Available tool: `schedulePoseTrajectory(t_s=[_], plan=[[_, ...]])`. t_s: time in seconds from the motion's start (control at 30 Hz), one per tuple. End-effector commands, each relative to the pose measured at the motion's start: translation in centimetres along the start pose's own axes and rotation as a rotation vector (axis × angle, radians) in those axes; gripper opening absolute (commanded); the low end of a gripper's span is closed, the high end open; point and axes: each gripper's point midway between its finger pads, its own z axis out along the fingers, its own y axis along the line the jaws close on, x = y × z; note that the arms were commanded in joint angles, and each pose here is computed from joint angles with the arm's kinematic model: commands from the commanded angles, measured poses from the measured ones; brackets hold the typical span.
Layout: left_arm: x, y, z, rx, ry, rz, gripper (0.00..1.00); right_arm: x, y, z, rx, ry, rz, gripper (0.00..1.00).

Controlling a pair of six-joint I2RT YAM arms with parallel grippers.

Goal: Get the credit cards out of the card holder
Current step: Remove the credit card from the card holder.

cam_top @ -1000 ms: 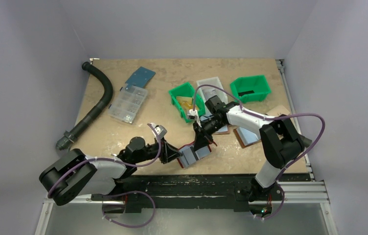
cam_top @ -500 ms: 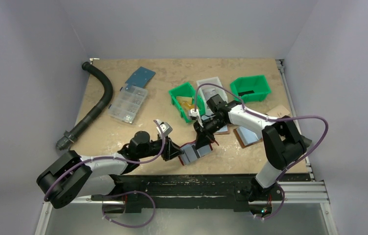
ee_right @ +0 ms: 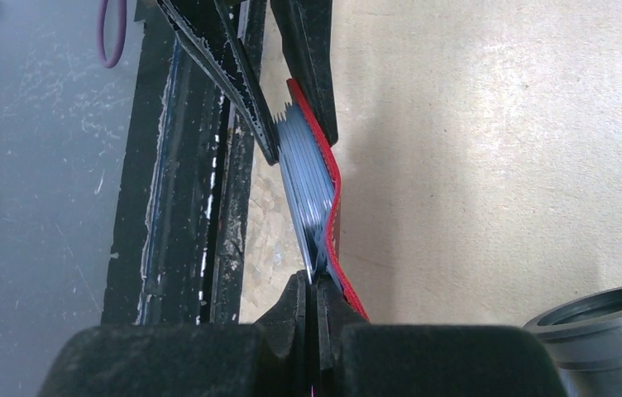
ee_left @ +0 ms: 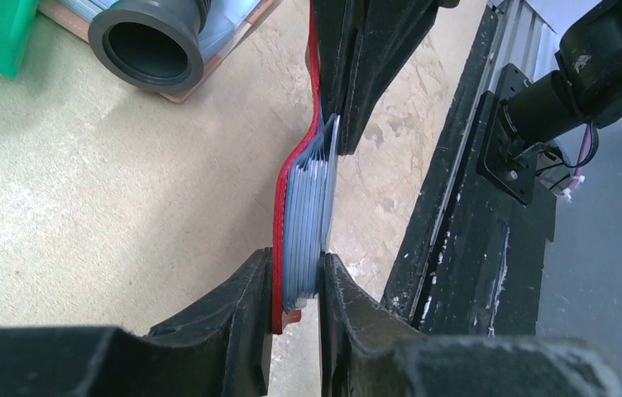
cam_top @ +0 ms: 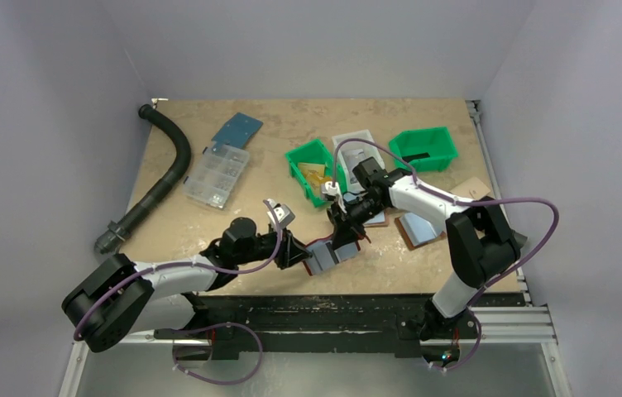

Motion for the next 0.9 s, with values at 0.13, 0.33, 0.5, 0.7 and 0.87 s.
schedulePoseTrajectory(t_s=[0.13,0.33,0.5,0.7,0.87], plan=[[1.7,2.2,-0.3,-0.102,0.066,0.002,0.00,-1.3,0.6,-2.2,0.032,-0.023,-0.012,0.00],[1.8,2.6,0.2,-0.115,0.079,-0.008,0.00,-0.9,0.4,-2.1,0.028,-0.018,0.010,0.00],[1.3,3.4,1.2,-0.143,0.067,-0.049,0.04,-0.2,-0.6,-1.2,0.019,-0.010,0.100,0.00],[-0.8,2.9,0.6,-0.146,-0.054,-0.129,0.34,0.1,-1.8,-1.0,0.055,-0.019,0.171,0.00],[-2.7,1.9,-1.2,-0.143,-0.165,-0.190,0.55,-0.1,-1.3,-0.9,-0.003,-0.047,0.212,0.00]])
